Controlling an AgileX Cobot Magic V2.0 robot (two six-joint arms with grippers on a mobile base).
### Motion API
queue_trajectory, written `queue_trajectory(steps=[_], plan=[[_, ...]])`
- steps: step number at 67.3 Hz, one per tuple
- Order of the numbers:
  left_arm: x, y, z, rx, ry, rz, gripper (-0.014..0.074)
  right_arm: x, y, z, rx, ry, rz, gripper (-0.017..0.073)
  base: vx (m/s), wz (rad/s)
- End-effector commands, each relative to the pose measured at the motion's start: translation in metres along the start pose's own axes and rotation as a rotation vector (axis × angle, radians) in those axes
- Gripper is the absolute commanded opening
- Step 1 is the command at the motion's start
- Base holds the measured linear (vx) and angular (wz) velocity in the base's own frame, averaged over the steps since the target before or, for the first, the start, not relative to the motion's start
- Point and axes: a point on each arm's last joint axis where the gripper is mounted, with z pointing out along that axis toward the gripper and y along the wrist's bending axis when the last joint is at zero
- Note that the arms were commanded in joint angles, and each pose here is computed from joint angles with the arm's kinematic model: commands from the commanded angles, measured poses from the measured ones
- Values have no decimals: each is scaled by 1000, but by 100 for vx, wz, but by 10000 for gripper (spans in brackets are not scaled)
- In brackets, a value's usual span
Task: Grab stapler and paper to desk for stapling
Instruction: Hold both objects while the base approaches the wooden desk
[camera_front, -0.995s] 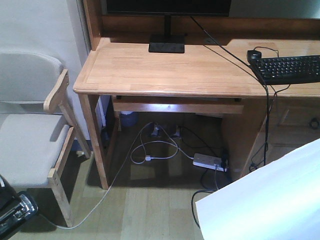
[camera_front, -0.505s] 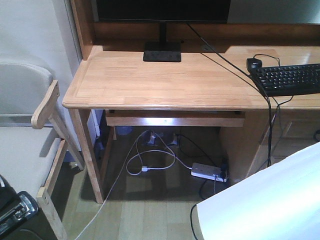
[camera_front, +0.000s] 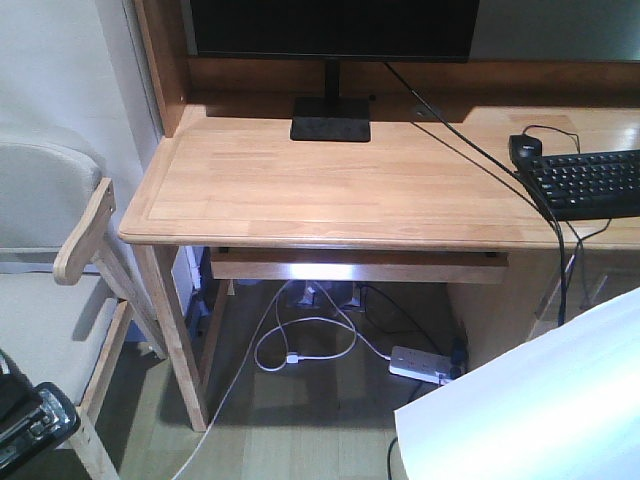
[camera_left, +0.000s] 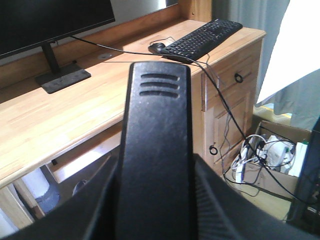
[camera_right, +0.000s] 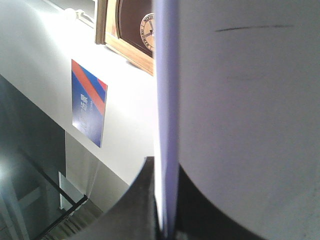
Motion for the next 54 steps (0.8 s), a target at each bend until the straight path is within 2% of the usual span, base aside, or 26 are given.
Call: queue_trajectory(steps=[1,54], plan=[[-18,3,-5,-27,-130,-17,-6,-4,14,0,-89,-11,-20,-2,15,4],[-18,3,-5,-27,-130,-17,-6,-4,14,0,-89,-11,-20,-2,13,-1]])
